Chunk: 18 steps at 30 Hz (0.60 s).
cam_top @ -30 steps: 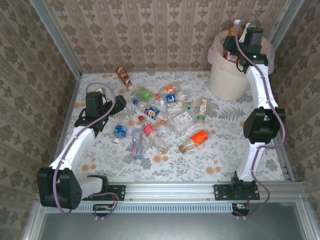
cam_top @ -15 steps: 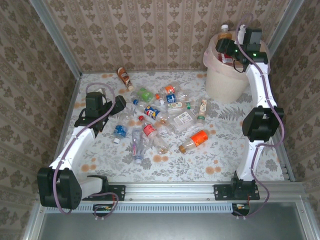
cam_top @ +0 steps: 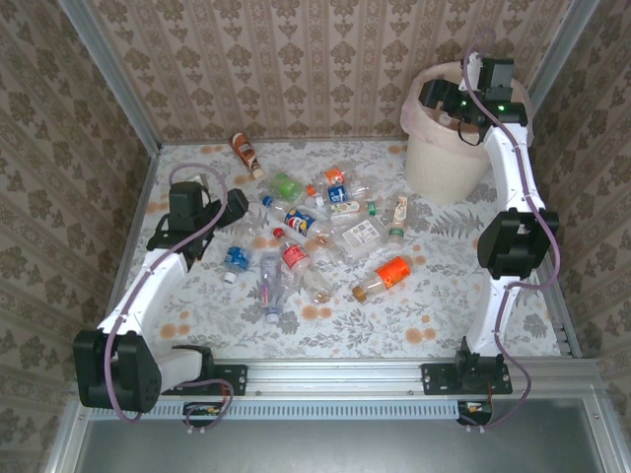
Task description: Put the plastic bottles in the bin
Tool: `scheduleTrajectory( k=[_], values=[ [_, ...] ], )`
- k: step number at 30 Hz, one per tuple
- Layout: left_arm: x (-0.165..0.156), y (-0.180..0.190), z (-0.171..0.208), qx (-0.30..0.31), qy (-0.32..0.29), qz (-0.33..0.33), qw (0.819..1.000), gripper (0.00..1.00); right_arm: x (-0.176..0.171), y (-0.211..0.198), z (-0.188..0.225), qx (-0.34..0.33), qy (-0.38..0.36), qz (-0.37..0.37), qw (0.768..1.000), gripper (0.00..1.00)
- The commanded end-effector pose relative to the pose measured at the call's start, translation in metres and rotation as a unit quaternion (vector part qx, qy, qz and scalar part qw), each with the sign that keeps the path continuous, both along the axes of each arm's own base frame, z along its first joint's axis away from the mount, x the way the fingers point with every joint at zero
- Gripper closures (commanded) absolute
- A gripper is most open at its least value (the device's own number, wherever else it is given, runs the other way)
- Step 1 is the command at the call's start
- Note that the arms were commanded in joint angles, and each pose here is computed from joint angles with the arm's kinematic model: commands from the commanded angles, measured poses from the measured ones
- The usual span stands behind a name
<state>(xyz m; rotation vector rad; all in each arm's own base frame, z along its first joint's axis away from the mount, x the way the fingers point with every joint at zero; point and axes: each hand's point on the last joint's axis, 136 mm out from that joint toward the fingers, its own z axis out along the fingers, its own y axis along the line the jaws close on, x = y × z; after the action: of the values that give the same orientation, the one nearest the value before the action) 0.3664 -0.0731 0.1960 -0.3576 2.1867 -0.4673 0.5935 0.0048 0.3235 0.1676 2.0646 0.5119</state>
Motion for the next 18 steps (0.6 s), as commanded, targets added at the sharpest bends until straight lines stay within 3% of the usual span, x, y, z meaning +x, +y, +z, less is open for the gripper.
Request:
scheduleTrajectory(
  k=[1, 6, 11, 18],
  values=[
    [-0.004, 0.0, -0.005, 0.004, 0.008, 0.003, 1.0, 0.0, -0.011, 0.007, 0.023, -0.008, -0.014, 0.013, 1.0, 0.11],
    [-0.009, 0.007, -0.008, 0.013, 0.026, 0.019, 0.999, 0.0, -0.036, 0.003, 0.043, -0.044, -0.017, 0.011, 0.999, 0.0],
    [-0.019, 0.011, -0.021, 0.025, 0.061, 0.033, 0.997, 0.0, -0.073, -0.001, 0.065, -0.078, -0.035, 0.003, 0.996, 0.0],
    [-0.037, 0.013, -0.041, 0.053, 0.123, 0.029, 0.991, 0.0, -0.125, 0.011, 0.079, -0.035, -0.067, 0.001, 0.997, 0.0]
  ],
)
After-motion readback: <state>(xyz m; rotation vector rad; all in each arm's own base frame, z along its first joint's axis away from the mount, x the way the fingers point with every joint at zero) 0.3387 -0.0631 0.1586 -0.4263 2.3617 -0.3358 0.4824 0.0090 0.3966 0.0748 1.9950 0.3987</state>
